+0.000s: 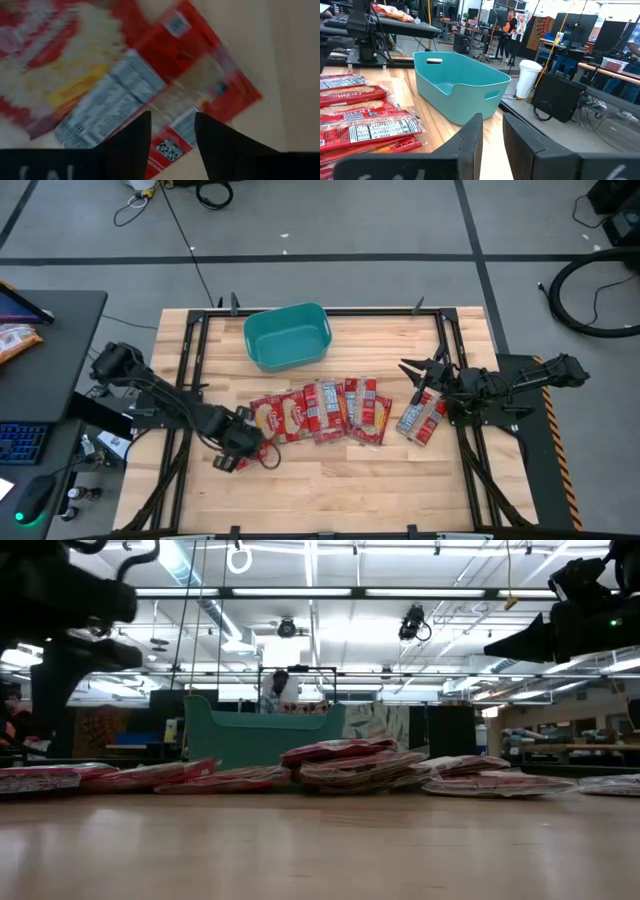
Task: Sort popcorn bags into baskets
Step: Put the popcorn bag into the green bin, then stack the popcorn bag into the green bin
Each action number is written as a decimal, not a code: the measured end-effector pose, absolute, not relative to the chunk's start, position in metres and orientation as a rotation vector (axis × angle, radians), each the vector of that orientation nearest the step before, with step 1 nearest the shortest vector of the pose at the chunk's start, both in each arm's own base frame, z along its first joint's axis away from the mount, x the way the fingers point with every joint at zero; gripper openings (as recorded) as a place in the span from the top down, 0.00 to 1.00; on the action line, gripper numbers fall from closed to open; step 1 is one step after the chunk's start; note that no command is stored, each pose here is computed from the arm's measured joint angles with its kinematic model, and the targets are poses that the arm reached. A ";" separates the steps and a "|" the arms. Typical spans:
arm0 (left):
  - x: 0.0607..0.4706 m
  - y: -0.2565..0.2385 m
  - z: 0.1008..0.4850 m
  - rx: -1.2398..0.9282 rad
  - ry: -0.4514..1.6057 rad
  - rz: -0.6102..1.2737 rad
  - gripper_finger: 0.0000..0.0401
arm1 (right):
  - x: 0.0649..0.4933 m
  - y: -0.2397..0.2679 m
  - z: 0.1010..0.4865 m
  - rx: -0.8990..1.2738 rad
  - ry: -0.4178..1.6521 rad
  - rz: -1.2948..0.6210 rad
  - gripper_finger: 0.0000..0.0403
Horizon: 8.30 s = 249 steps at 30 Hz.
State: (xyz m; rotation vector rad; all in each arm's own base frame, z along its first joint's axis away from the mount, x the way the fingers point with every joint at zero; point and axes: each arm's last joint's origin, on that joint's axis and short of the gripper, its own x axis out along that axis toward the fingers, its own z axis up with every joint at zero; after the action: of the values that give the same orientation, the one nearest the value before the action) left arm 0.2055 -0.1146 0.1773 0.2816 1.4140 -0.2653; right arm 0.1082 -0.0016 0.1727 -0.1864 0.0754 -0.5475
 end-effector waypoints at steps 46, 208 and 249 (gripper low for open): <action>0.213 -0.110 0.184 0.553 1.509 -0.209 0.99 | 0.108 -0.002 0.173 -0.183 0.069 -0.548 0.80; 0.357 -0.045 0.154 0.852 1.776 -0.707 0.99 | 0.108 -0.002 0.174 -0.179 0.060 -0.549 0.80; 0.334 0.165 0.315 0.044 1.425 0.505 1.00 | 0.108 -0.002 0.176 -0.172 0.044 -0.551 0.80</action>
State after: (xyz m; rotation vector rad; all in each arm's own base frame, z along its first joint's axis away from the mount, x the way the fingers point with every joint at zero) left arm 0.3344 0.1646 0.3151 0.0437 1.4247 0.5048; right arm 0.1085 -0.0015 0.1756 -0.1719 0.0445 -0.5505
